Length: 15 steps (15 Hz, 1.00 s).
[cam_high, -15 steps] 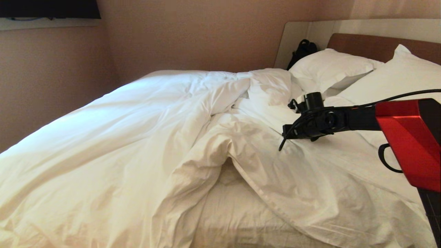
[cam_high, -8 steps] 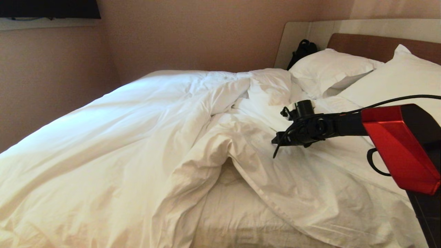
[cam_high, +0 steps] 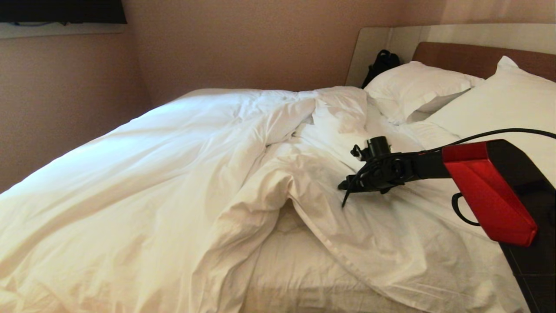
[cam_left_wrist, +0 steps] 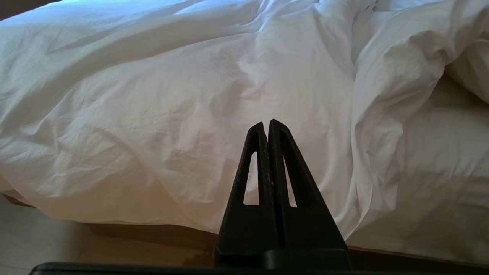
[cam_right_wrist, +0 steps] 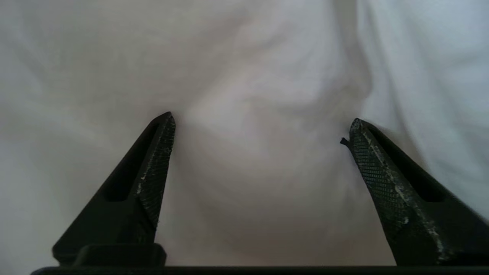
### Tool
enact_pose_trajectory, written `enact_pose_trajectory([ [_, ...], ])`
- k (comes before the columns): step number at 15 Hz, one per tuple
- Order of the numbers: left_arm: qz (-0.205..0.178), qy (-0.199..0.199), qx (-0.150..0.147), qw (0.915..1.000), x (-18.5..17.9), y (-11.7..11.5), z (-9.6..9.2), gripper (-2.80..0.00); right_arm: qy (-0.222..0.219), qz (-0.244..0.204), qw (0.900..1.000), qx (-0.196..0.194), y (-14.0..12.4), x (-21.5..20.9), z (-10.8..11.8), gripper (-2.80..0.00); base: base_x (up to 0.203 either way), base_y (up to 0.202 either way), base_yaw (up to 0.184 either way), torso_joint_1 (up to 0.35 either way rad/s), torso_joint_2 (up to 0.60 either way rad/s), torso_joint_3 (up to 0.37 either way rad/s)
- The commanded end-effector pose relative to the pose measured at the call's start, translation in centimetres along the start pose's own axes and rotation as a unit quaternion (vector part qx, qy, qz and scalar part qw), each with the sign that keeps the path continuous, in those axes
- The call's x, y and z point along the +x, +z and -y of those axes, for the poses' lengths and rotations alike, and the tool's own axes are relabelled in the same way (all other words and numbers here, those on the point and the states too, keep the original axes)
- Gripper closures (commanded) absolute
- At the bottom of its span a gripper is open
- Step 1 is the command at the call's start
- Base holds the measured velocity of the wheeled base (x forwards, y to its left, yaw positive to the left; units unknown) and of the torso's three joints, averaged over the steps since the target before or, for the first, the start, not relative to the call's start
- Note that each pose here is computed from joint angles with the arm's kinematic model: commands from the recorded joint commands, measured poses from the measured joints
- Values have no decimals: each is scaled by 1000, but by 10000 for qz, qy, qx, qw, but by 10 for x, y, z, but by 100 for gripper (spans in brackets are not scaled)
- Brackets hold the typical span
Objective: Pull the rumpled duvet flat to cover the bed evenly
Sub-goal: Flatten the corners of the folded blanket
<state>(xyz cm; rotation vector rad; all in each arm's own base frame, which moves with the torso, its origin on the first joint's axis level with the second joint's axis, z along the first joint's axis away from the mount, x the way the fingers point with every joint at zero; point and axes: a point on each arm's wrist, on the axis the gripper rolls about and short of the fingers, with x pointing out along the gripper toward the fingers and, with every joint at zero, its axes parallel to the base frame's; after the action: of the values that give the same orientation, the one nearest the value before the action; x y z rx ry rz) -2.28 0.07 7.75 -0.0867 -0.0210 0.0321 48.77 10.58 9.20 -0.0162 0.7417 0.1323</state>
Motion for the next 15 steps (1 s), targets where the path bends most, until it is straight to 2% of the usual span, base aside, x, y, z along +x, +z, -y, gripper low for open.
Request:
enact_pose_trajectory([
  [1, 2, 4, -5, 10000, 0, 0, 0, 0, -38, -193, 9998, -19, -12, 15, 1, -280, 0, 0, 0, 0, 0, 0],
  [6, 2, 4, -5, 10000, 0, 0, 0, 0, -115, -565, 9983, -68, -37, 45, 7, -280, 0, 0, 0, 0, 0, 0],
  [12, 2, 4, -5, 10000, 0, 0, 0, 0, -114, -508, 9986, -114, -38, 49, 8, -280, 0, 0, 0, 0, 0, 0],
  [13, 2, 4, -5, 10000, 0, 0, 0, 0, -112, -508, 9986, -121, -38, 49, 8, 0, 0, 0, 0, 0, 0, 0],
  [15, 2, 4, -5, 10000, 0, 0, 0, 0, -105, -493, 9987, -113, -37, 48, 8, 0, 0, 0, 0, 0, 0, 0],
])
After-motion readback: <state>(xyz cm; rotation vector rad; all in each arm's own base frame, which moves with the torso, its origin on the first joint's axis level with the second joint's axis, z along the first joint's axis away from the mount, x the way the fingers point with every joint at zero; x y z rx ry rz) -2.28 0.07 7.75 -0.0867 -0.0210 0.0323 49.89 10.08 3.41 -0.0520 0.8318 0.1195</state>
